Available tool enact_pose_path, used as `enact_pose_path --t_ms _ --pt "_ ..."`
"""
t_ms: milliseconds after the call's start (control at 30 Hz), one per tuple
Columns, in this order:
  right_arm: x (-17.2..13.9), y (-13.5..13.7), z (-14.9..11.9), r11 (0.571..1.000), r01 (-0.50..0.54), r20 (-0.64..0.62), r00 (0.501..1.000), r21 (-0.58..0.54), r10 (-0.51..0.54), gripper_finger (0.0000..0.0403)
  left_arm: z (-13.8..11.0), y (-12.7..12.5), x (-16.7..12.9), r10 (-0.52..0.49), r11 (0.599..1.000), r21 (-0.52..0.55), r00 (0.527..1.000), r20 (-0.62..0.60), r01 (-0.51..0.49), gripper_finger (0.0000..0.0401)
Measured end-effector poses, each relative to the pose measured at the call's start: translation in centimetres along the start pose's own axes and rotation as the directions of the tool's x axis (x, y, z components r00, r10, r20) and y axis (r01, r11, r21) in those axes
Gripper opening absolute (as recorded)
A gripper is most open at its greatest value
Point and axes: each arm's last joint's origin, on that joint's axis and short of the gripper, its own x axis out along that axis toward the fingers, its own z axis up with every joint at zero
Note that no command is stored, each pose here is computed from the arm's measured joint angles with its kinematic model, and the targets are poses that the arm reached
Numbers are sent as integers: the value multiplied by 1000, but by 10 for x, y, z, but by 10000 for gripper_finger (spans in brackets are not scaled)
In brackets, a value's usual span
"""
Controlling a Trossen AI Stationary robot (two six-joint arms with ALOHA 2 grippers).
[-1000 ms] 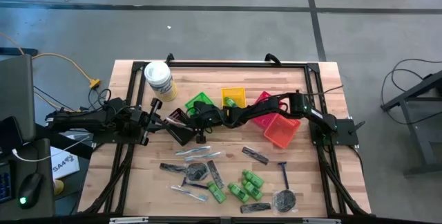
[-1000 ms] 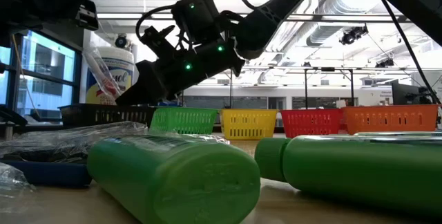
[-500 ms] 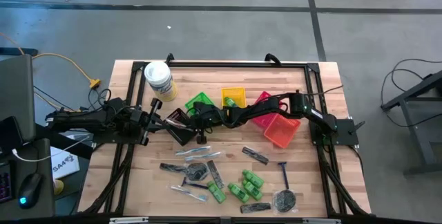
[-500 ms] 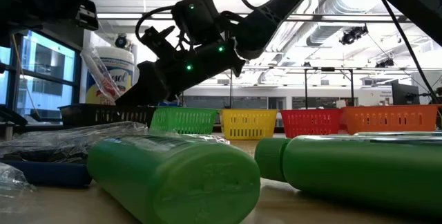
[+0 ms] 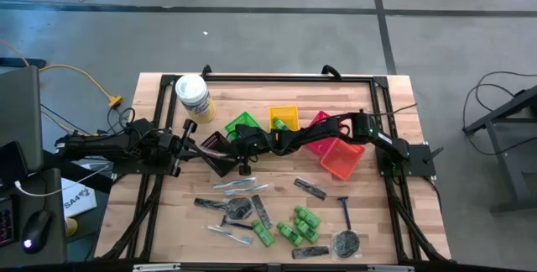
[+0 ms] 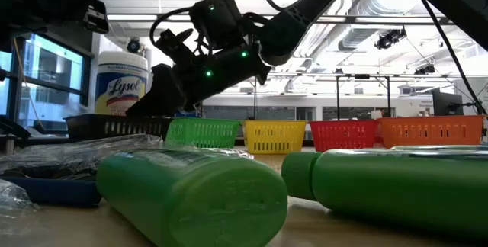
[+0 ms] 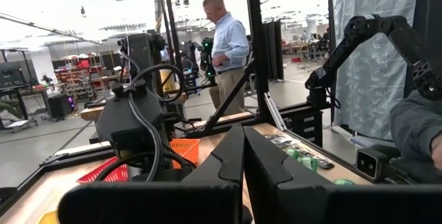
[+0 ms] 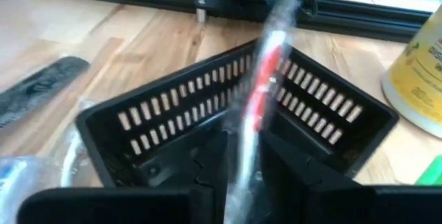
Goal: Pick & Place Travel size toiletries
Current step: Put the orange toothbrush into the black bin, then put the left black hair comb into the red bin
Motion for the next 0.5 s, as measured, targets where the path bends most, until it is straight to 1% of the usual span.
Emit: enact_pose_path --t_ms 200,300,400,500 --pt "0 5 2 1000 -11 15 1000 -5 11 74 -1 0 0 0 1000 -4 1000 -11 0 0" --pt "-2 12 10 1000 -24 32 999 -12 24 74 -2 0 0 1 1000 -8 1000 -20 -2 0" --pt "-13 26 32 998 -59 80 995 -39 62 72 -2 0 0 2 1000 -9 1000 -24 -2 0" --pt "-26 51 59 987 -105 147 981 -124 123 50 -3 0 0 9 1000 -10 1000 -30 -9 0"
